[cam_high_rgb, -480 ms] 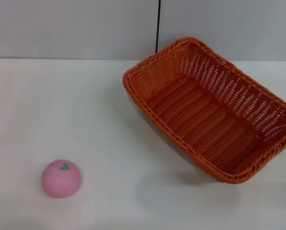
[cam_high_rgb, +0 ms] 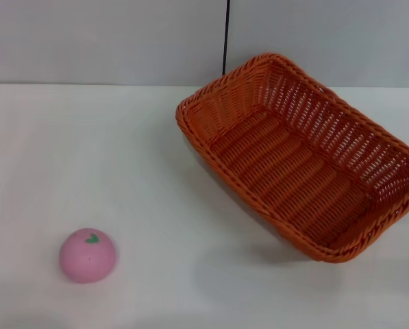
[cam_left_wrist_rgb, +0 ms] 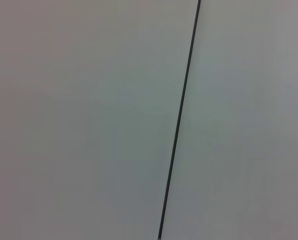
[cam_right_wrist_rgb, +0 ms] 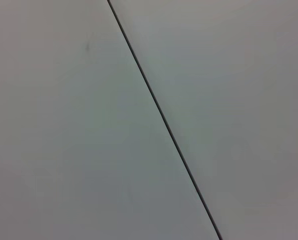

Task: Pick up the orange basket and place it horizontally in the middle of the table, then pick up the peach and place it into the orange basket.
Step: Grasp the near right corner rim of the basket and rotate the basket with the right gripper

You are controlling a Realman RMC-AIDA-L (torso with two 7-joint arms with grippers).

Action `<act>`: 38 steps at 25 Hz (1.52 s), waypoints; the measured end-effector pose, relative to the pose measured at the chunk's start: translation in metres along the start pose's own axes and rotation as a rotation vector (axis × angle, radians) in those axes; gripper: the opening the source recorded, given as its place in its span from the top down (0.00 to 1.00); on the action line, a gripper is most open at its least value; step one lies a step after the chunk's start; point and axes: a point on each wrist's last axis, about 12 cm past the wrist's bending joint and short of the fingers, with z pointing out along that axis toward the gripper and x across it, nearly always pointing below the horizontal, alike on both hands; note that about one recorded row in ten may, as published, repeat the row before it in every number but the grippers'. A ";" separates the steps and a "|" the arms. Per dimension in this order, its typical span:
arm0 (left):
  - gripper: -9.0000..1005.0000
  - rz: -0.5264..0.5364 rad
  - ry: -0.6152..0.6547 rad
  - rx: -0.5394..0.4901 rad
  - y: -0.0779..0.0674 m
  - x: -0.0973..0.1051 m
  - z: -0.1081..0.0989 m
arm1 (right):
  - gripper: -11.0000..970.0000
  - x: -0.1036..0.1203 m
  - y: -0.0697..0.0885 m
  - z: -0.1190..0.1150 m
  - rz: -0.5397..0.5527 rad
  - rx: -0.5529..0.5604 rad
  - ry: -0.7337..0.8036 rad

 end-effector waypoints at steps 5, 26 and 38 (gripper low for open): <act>0.17 0.000 -0.002 0.003 0.000 0.000 0.002 | 0.40 0.000 0.000 0.000 0.000 0.000 0.000; 0.17 -0.001 -0.003 0.004 -0.001 0.000 0.002 | 0.43 0.000 0.000 0.003 0.000 -0.003 0.001; 0.17 0.004 -0.001 0.006 0.000 0.000 0.003 | 0.44 -0.058 -0.033 0.017 0.058 -0.299 0.174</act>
